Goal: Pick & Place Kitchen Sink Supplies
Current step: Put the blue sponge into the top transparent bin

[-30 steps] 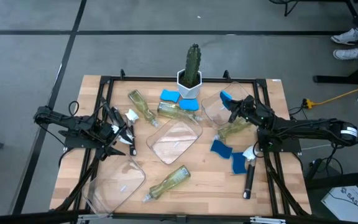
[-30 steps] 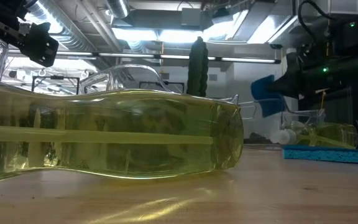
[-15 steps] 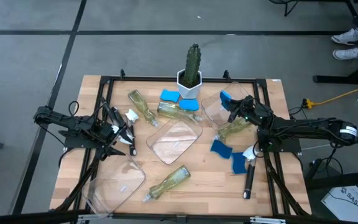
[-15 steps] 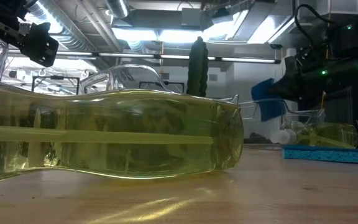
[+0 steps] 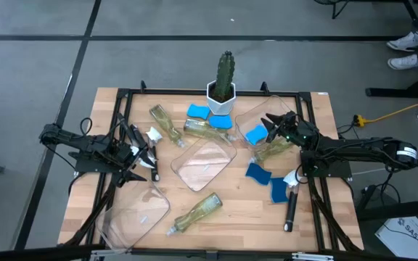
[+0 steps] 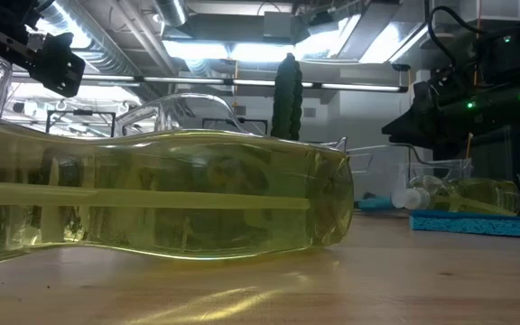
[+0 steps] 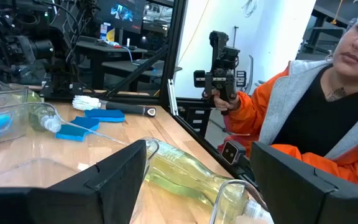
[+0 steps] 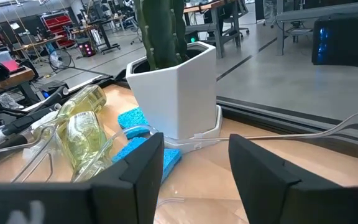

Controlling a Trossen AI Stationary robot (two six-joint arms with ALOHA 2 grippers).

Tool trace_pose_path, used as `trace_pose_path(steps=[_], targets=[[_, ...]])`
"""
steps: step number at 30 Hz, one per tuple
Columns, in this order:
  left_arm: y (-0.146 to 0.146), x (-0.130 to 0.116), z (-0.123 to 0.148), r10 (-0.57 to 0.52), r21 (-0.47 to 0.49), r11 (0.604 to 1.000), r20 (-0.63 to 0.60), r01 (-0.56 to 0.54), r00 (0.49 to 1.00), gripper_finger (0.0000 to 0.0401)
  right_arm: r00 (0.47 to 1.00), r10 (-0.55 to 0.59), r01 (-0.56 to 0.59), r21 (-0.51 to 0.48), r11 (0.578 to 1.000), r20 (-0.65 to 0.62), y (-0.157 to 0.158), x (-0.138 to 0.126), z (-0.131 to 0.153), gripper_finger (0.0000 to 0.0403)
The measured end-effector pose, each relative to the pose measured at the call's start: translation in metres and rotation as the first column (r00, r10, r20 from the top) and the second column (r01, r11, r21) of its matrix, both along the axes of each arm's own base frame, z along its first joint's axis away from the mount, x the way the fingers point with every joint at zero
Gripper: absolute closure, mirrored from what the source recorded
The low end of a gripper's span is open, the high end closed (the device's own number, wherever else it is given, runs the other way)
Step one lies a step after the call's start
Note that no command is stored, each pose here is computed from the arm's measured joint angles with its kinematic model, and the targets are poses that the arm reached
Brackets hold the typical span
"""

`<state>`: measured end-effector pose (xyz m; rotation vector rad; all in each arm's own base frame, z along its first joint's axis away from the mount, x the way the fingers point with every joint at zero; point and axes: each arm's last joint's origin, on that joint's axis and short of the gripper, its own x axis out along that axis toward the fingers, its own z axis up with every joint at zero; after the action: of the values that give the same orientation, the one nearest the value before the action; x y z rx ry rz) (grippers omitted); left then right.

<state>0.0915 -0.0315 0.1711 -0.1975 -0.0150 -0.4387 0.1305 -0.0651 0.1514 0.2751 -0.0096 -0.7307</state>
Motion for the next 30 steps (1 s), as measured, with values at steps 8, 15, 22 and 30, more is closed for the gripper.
trace_pose_path(steps=[8,15,22,30], targets=[[0.0,0.0,0.0,0.0,0.0,1.0,0.0,0.0,1.0,0.012,1.0,0.0,0.0,0.0,1.0,0.0,0.0,0.0,0.0,0.0222],[0.0,0.0,0.0,0.0,0.0,1.0,0.0,0.0,1.0,0.012,0.999,0.025,-0.026,-0.026,0.999,-0.036,0.0,0.0,-0.001,0.0221],[0.0,0.0,0.0,0.0,0.0,1.0,0.0,0.0,1.0,0.012,0.973,0.152,-0.154,-0.002,0.988,-0.174,0.007,0.011,0.002,0.0221],[0.0,0.0,0.0,0.0,0.0,1.0,0.0,0.0,1.0,0.012,0.893,0.292,-0.332,-0.066,0.941,-0.342,0.024,0.031,0.031,0.0221]])
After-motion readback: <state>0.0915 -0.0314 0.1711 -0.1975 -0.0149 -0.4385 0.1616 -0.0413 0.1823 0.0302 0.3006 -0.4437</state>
